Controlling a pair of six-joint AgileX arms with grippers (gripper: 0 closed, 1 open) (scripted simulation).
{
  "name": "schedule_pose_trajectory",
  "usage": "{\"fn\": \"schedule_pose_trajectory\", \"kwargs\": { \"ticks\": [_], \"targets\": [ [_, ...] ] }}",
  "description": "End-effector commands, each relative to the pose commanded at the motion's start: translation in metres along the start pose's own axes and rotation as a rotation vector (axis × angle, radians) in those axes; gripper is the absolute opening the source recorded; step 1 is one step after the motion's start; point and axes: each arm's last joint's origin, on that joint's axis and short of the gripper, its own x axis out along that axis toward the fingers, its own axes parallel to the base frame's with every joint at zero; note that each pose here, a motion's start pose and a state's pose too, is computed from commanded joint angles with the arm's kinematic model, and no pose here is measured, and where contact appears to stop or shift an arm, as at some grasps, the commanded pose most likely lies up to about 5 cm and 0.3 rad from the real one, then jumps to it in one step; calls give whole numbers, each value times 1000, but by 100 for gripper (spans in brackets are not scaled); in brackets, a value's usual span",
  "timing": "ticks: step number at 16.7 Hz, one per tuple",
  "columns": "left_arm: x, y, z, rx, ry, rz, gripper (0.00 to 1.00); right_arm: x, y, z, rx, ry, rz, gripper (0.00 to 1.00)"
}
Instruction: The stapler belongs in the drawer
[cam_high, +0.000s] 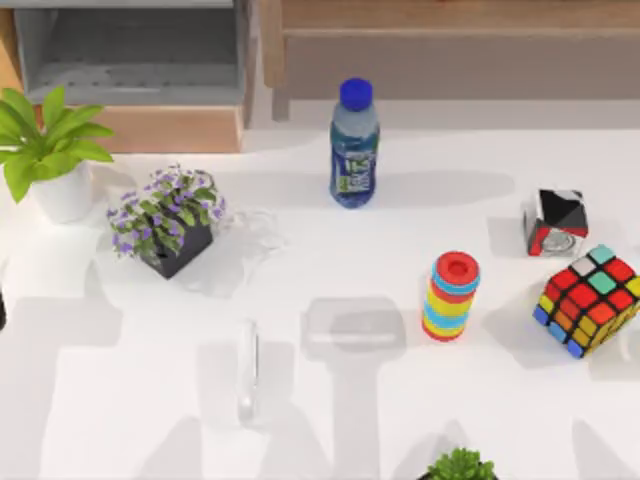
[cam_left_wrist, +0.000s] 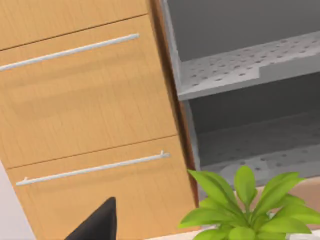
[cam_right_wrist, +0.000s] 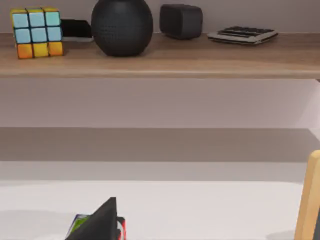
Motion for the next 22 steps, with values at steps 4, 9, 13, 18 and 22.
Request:
{"fn": "schedule_pose_trajectory", "kwargs": {
  "ticks": [4, 9, 13, 18, 22],
  "targets": [
    [39, 20, 28, 234, 2, 1, 100, 0, 0, 0, 0, 0, 0, 100],
    [122, 55, 33, 574, 9, -13, 100, 0, 0, 0, 0, 0, 0, 100],
    [194, 85, -4, 844, 10, -31, 100, 0, 0, 0, 0, 0, 0, 100],
    [257, 112, -83, 1130, 2, -51, 100, 0, 0, 0, 0, 0, 0, 100],
    [279, 121, -137, 1281, -8, -59, 100, 0, 0, 0, 0, 0, 0, 100]
  ]
}}
